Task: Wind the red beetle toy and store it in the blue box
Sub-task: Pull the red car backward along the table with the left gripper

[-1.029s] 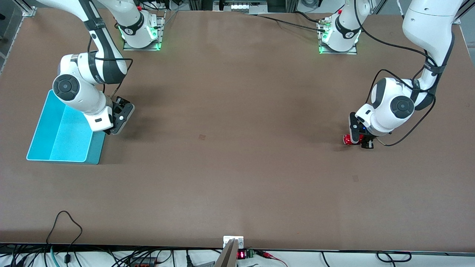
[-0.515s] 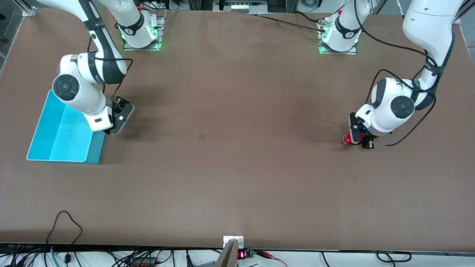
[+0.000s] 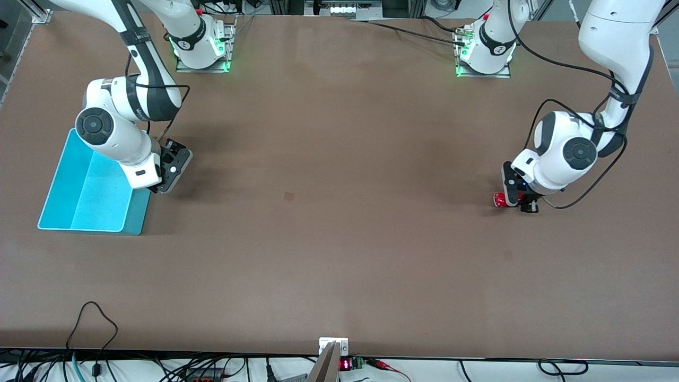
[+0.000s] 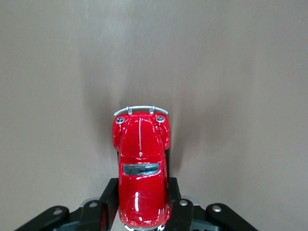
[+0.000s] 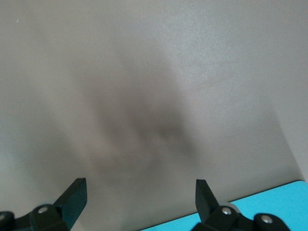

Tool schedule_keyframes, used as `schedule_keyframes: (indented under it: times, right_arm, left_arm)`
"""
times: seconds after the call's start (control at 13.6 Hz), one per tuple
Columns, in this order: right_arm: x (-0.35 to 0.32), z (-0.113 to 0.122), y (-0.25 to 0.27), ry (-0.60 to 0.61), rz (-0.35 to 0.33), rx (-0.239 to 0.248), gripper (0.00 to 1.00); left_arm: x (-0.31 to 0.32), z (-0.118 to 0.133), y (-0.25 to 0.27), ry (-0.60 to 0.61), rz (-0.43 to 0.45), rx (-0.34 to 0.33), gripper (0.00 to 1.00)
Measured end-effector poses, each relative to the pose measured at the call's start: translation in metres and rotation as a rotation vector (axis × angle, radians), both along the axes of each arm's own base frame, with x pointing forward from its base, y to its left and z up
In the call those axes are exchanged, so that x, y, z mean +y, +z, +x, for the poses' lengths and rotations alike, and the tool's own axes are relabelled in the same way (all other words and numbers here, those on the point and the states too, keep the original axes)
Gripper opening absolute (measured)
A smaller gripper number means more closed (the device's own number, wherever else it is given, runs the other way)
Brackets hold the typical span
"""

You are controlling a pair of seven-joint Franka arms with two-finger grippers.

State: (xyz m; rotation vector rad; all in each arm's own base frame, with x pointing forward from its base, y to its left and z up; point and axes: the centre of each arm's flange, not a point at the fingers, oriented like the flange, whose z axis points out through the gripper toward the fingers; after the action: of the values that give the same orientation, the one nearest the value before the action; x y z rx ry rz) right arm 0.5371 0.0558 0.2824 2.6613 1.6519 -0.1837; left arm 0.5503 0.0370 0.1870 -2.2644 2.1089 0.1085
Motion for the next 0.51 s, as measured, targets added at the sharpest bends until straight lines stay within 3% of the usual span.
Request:
schedule_keyframes:
  times: [0.51]
  right_arm:
    - [-0.001,0.0,-0.001,-0.002,0.0,0.002,1.0]
  left_arm:
    - [0.096,-0.005,0.0,-0.021,-0.004,0.009,0.45]
